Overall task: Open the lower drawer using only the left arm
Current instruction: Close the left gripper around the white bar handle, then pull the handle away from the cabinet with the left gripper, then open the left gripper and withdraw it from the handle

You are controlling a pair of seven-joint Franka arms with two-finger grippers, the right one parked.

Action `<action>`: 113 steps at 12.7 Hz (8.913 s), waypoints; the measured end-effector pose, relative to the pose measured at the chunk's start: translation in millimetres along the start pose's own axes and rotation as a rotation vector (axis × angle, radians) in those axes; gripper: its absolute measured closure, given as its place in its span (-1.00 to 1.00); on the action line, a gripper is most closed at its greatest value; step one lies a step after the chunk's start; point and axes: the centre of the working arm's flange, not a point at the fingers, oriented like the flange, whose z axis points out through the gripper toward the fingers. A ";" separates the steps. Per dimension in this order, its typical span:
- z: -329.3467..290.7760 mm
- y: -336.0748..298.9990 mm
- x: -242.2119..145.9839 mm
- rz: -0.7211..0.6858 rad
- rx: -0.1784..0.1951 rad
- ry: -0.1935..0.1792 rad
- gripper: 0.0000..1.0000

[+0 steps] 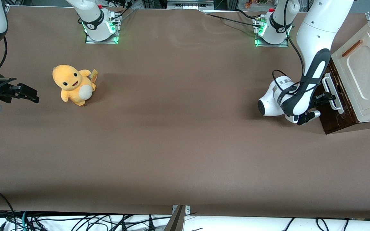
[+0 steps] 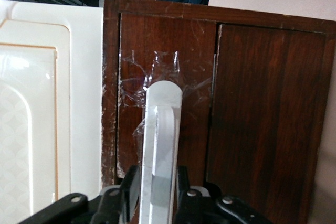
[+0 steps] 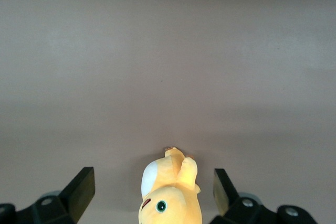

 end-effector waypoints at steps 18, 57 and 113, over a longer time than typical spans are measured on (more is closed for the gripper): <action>-2.7 0.9 0.9 0.002 -0.003 0.003 0.61; -61.7 -6.1 -6.1 0.034 -0.075 -0.002 0.62; -185.1 -80.9 28.2 0.034 -0.538 -0.311 -1.00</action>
